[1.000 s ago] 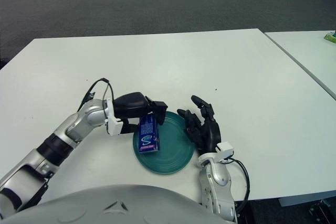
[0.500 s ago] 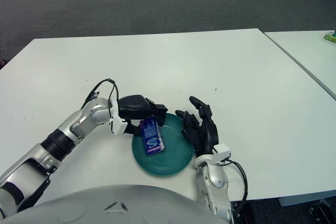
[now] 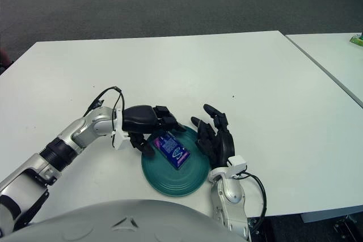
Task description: Put the gum into the plate.
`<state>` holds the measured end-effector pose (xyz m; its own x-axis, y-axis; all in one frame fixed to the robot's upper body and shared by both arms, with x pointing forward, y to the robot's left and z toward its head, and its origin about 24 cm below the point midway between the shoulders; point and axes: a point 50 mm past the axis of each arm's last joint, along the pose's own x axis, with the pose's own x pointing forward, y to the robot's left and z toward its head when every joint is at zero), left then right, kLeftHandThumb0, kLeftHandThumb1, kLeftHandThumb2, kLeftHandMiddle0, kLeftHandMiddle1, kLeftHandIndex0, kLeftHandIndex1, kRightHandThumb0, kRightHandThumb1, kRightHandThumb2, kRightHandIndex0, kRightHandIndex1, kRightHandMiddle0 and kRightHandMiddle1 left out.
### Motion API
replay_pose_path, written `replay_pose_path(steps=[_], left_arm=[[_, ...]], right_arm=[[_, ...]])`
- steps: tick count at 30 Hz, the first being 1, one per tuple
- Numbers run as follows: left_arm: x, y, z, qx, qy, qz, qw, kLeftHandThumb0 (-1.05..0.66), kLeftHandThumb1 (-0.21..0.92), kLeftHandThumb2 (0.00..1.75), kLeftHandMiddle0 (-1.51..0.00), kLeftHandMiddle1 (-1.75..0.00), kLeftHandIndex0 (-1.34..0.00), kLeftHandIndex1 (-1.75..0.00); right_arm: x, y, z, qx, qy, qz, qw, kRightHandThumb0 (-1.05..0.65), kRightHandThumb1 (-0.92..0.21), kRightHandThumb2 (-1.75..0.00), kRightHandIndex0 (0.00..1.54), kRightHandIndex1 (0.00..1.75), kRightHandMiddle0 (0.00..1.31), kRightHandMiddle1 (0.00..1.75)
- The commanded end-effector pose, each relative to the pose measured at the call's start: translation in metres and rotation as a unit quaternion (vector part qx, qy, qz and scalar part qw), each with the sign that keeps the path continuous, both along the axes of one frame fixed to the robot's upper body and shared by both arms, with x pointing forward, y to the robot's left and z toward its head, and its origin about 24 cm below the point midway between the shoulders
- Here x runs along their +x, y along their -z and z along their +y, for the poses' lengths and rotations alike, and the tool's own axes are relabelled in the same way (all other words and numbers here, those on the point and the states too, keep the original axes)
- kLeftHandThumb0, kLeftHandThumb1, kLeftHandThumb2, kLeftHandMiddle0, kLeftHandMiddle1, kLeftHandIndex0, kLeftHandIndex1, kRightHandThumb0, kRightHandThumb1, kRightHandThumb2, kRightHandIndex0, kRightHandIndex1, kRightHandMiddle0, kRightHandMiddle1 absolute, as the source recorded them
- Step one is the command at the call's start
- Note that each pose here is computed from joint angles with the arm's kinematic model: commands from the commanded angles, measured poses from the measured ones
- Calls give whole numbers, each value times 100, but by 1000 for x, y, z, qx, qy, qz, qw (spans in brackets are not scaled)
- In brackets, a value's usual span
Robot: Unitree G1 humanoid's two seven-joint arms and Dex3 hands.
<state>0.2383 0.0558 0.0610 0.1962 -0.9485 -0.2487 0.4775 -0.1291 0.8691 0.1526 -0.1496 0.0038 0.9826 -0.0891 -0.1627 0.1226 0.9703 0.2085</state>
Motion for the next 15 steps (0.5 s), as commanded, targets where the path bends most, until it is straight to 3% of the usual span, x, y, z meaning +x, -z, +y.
replay_pose_path(steps=[1,15], left_arm=[[2,-7,4,3,3,-15,1000,-105,92,45,0,0,0,-1],[5,-17,7,-40,-24,29,999,-105,92,36,0,0,0,0]], right_arm=[[-24,31,2,10,-9,99,995,-42,-92,-85,43,47,2,84],[-24,32,0,13,-4,106,994,-43,-92,-89,44,41,0,79]])
